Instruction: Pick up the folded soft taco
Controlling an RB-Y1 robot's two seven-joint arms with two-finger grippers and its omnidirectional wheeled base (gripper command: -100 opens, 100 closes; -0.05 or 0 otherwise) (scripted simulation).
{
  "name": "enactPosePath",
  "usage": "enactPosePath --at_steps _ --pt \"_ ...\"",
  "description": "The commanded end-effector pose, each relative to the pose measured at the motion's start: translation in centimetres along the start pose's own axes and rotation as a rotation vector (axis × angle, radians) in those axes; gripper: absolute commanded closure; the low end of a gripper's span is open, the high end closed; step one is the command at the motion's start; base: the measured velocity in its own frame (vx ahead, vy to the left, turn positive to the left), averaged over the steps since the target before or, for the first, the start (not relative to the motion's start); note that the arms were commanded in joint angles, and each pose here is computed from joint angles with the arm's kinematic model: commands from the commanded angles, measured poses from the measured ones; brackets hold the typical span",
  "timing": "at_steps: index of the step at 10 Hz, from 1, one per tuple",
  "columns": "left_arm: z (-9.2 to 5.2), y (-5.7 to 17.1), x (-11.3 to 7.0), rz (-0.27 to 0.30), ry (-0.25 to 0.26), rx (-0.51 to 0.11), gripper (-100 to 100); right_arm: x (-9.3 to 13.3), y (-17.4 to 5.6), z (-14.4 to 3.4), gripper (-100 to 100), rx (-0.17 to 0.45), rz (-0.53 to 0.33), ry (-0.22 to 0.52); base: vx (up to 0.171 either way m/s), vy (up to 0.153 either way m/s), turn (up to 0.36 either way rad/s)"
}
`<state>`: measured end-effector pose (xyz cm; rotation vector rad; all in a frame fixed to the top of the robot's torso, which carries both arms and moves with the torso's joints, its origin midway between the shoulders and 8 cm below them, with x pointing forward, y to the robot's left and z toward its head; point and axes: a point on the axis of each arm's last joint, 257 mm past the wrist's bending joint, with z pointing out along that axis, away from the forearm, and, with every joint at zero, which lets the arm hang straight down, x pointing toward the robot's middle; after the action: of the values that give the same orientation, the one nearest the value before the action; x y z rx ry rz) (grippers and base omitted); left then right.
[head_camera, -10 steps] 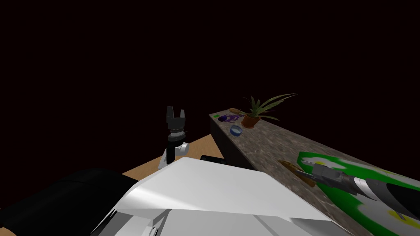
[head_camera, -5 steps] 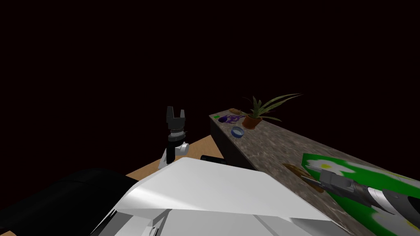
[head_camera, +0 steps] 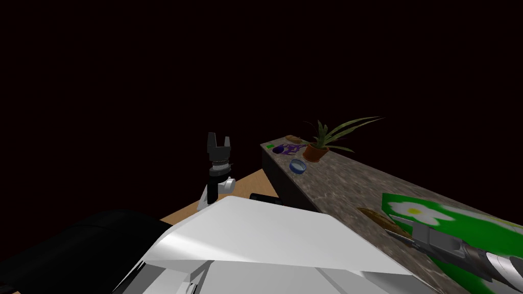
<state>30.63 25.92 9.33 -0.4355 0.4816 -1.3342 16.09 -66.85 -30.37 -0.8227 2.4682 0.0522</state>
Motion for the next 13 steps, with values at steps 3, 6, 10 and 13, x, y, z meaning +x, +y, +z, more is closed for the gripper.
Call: enactPosePath --at_steps 3,6,10,13 --pt "0.0 0.0 0.0 0.0 0.0 0.0 0 0.7 0.4 -0.3 100 -0.005 0.005 -0.001 0.027 0.022 -0.018" --pt "0.0 0.0 0.0 0.0 0.0 0.0 0 0.7 0.4 -0.3 100 -0.005 0.003 0.0 0.0 0.0 0.0" --pt "0.0 0.0 0.0 0.0 0.0 0.0 0 0.2 -0.8 -0.5 100 0.02 0.013 0.021 -0.021 -0.022 0.052" --pt "0.0 0.0 0.0 0.0 0.0 0.0 0 -0.9 -1.6 -0.3 100 0.03 0.018 0.032 -0.028 -0.02 0.01"
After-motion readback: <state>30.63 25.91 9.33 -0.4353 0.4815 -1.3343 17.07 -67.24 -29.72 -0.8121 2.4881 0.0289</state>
